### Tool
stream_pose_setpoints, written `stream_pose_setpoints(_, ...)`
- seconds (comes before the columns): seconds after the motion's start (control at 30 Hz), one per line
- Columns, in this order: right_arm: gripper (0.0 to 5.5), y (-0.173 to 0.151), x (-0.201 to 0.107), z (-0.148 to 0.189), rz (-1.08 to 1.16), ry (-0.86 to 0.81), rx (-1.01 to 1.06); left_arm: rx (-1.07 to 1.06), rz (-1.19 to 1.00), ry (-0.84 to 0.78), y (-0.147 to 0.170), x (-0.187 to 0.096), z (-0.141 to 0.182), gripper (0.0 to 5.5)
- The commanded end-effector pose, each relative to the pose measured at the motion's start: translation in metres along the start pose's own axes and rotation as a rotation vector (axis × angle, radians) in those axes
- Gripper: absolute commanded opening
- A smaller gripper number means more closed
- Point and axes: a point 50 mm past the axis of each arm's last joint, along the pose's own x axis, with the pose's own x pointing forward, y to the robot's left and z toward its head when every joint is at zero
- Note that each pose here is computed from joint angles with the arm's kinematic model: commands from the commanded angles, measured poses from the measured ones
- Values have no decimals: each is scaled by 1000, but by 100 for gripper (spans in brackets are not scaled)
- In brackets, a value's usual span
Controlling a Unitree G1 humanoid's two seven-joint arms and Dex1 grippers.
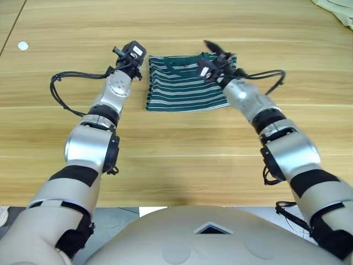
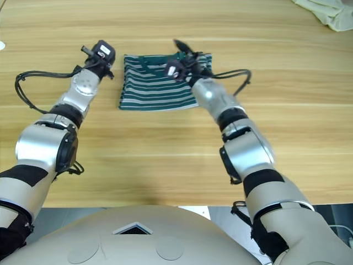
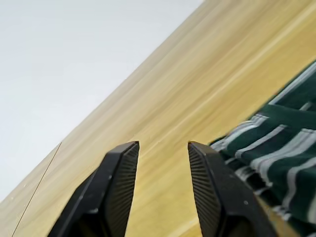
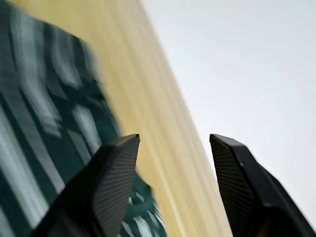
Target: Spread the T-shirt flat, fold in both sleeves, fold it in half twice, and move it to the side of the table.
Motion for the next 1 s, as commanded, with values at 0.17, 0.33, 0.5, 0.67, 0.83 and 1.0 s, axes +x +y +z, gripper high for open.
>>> stream_pose_setpoints(0.17,262,42,5,1,406,114,-218,-232,138,-63,18,-15,-19,184)
stream_pose_setpoints(0.33,262,58,-28,-13,624,-37,-269,-173,75,-145,13,-15,-10,184)
stream_pose_setpoints(0.5,262,65,-144,-32,852,-301,-146,-85,8,-230,12,-9,11,184)
stream_pose_setpoints(0.67,262,22,-197,-34,573,-176,-21,77,-124,-336,2,-4,37,184)
stream_pose_setpoints(0.83,262,-42,-155,-11,-105,-336,276,226,-367,-511,-23,-8,62,184)
stream_pose_setpoints(1.0,262,-72,-144,-3,-448,-552,794,258,-658,-710,-66,-26,81,184)
